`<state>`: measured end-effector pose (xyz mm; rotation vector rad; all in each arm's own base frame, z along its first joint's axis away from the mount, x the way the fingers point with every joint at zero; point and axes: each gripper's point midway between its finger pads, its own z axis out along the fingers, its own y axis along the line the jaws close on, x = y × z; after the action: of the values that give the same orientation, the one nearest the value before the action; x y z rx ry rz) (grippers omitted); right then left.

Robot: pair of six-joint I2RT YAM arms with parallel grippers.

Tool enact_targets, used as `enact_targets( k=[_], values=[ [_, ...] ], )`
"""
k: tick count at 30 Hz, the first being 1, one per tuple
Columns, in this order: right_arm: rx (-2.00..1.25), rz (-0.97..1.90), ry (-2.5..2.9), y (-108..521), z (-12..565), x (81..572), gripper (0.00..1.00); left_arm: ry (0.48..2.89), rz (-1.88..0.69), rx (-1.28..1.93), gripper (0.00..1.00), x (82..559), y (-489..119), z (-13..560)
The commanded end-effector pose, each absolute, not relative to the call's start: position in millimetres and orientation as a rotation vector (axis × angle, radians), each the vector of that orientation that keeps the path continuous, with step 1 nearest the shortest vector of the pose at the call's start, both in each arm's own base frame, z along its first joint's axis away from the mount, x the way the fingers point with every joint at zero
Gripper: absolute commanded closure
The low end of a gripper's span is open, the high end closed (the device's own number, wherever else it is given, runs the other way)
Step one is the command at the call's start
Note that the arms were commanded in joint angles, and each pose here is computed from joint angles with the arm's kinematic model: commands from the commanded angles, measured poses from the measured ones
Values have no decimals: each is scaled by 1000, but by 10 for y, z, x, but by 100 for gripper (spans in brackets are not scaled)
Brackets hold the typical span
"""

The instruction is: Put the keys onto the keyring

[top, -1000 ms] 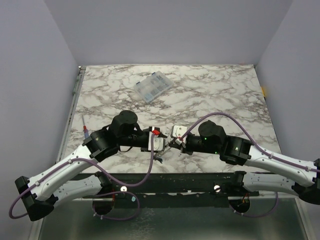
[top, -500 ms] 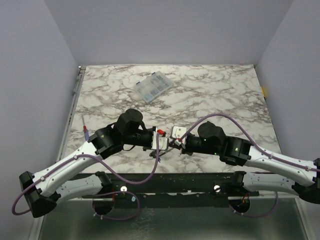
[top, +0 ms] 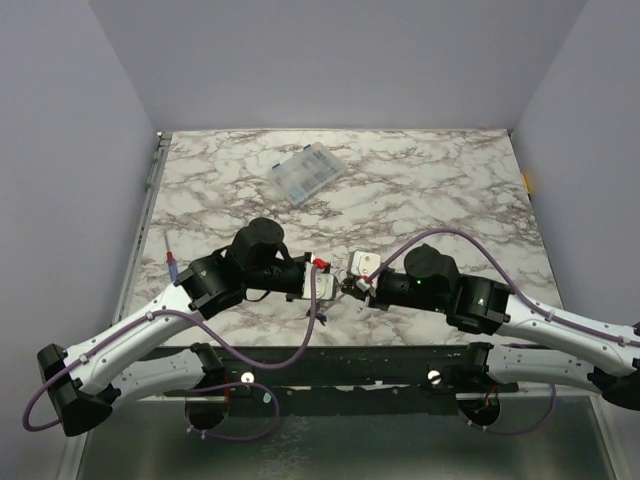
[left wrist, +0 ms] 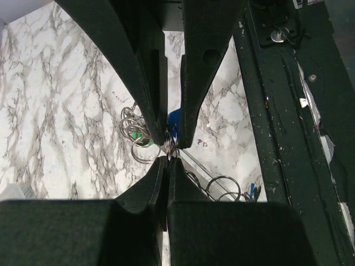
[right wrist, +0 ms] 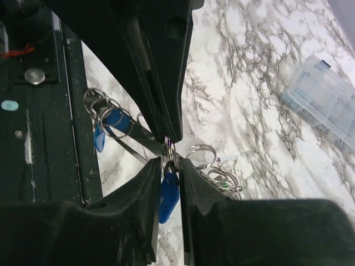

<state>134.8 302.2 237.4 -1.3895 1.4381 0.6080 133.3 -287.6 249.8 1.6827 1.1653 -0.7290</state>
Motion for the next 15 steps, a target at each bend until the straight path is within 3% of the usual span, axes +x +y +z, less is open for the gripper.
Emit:
enact_targets(
  k=[1, 12, 15],
  values=[
    [-1328, 635, 1408, 3049, 2496, 1350, 70, 1120, -737, 1638, 100, 1299, -2839, 2645],
    [-1333, 649, 1400, 3085, 2497, 1338, 69, 1090, -757, 1600, 100, 1265, -2838, 2731],
    [-1339, 652, 1401, 3101, 2492, 1337, 77, 1085, -758, 1599, 100, 1259, -2836, 2737]
  ],
)
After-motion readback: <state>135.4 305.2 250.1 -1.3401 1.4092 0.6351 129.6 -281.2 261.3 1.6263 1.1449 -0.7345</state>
